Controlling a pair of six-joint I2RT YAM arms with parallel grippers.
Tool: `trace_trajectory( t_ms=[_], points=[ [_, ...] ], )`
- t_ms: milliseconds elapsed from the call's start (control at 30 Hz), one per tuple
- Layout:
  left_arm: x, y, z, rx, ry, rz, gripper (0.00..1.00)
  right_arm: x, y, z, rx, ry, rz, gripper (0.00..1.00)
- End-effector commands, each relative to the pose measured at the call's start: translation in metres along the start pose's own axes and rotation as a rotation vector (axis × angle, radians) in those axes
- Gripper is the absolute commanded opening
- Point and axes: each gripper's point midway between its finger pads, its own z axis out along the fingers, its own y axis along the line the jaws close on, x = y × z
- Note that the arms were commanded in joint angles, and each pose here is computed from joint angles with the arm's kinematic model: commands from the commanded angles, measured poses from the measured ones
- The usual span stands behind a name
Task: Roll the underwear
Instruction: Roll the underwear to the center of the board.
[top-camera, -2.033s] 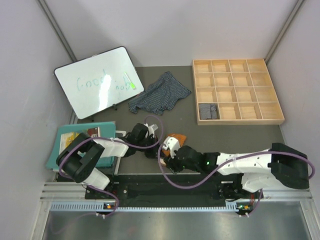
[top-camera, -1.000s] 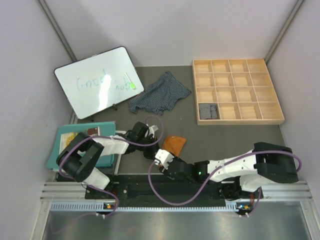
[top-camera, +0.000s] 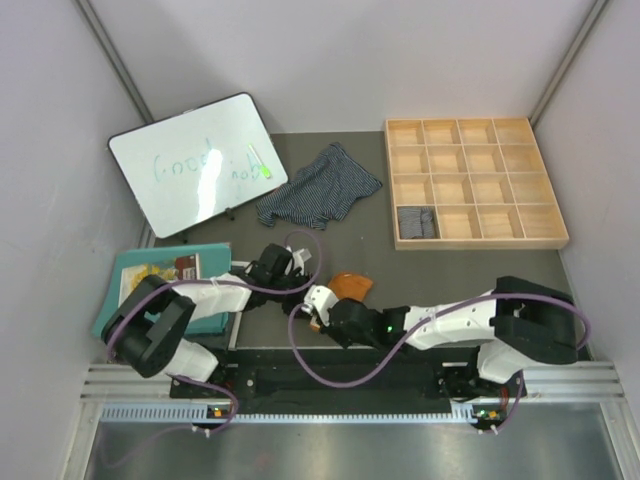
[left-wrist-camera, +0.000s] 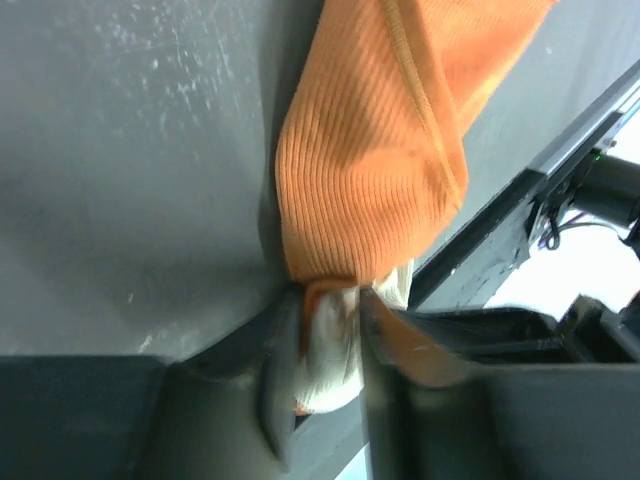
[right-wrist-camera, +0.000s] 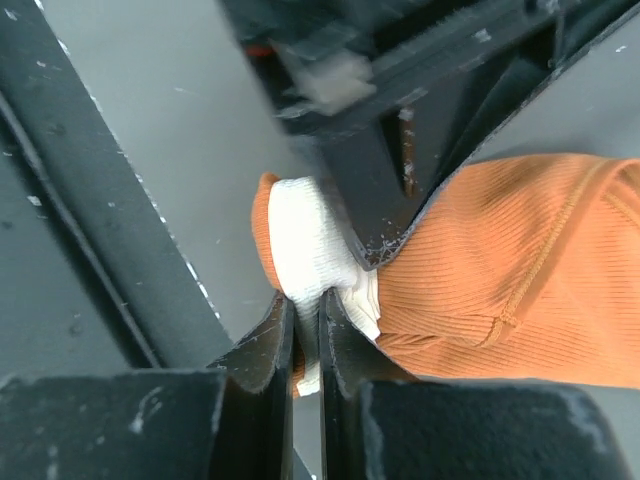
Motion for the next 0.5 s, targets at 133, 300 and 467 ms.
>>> trace_trajectory(
  t_ms=[133,300,467],
  points=[
    [-0.031,-0.015,-0.039,0.008,-0.223,0.105,0.57,0.001,0.027,-0.020,-0.363,0.077,0.282,0.00],
    [-0.040,-0.034,-0.050,0.114,-0.341,0.224,0.57,-0.003,0.011,-0.015,-0.453,0.082,0.426,0.00],
    [-0.028,-0.052,-0.057,0.260,-0.379,0.317,0.58,-0.009,-0.005,-0.017,-0.533,0.056,0.568,0.00]
  ],
)
